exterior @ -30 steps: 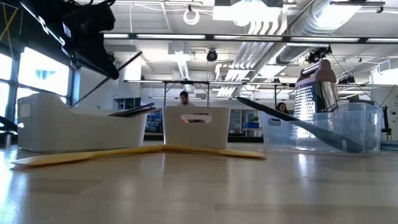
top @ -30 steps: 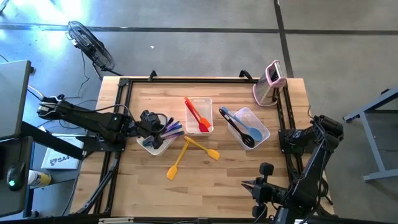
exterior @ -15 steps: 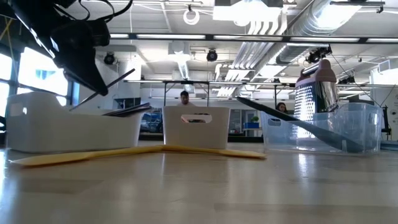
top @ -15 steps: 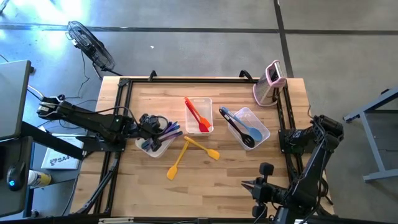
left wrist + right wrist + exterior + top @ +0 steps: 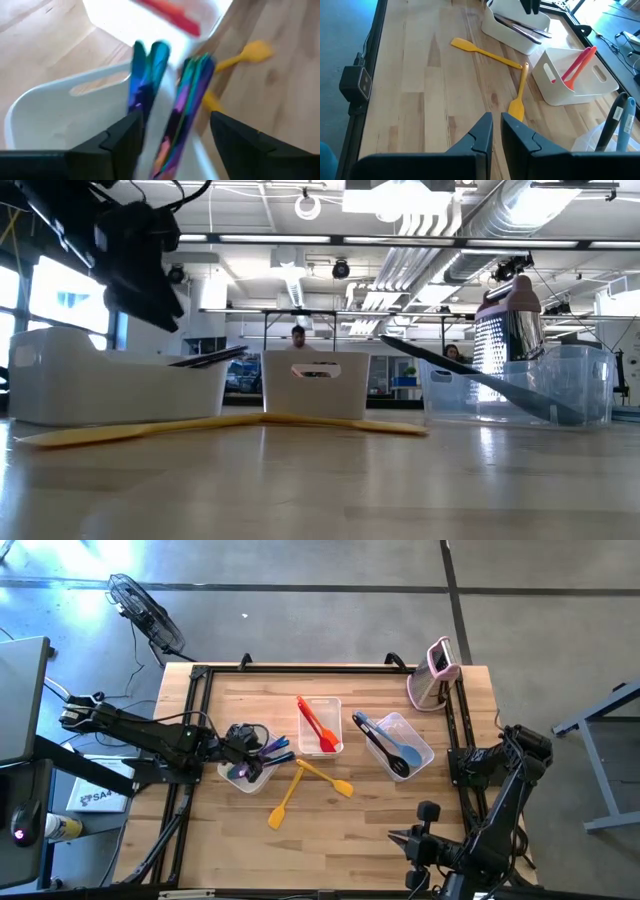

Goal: Pick & Place Kitchen Items
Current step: Put the yellow spatula into the right white bin

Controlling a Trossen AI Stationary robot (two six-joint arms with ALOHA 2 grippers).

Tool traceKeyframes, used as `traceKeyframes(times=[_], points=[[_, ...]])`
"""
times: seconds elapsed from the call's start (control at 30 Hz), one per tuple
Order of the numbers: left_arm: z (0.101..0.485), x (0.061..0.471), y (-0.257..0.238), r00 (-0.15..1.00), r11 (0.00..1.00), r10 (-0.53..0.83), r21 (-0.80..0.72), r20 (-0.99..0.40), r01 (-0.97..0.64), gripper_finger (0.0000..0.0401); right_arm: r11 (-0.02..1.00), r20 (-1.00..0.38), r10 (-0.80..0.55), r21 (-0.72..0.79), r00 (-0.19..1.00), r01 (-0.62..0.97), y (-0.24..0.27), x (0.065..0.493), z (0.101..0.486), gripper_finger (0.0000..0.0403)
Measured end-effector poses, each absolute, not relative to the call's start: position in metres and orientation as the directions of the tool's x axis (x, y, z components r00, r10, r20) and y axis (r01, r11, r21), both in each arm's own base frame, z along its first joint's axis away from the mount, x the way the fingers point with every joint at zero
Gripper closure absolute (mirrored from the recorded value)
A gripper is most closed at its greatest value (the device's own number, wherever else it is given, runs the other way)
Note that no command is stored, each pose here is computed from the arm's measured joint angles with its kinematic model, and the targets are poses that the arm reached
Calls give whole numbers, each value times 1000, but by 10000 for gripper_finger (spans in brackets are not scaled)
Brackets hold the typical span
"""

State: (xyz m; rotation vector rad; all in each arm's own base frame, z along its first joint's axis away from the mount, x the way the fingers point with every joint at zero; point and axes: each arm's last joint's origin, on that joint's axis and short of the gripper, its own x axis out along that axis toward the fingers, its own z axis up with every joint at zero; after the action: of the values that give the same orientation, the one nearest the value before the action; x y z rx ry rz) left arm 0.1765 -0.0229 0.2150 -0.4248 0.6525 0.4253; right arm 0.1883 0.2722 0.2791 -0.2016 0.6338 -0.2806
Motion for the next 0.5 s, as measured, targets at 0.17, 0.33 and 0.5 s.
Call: traceKeyframes(times=[0.17, 0.33, 0.5], points=[[233, 186, -27, 808, 830, 161, -364, -567, -422, 146, 943, -553, -318, -270, 770, 196, 272, 188, 279, 374], [268, 195, -32, 891, 819, 31, -499, -453, -282, 142, 942, -553, -318, -278, 770, 189, 272, 188, 279, 374], [294, 202, -44, 914, 799, -54, -566, -402, -201, 141, 935, -553, -322, -312, 769, 167, 272, 189, 279, 374]])
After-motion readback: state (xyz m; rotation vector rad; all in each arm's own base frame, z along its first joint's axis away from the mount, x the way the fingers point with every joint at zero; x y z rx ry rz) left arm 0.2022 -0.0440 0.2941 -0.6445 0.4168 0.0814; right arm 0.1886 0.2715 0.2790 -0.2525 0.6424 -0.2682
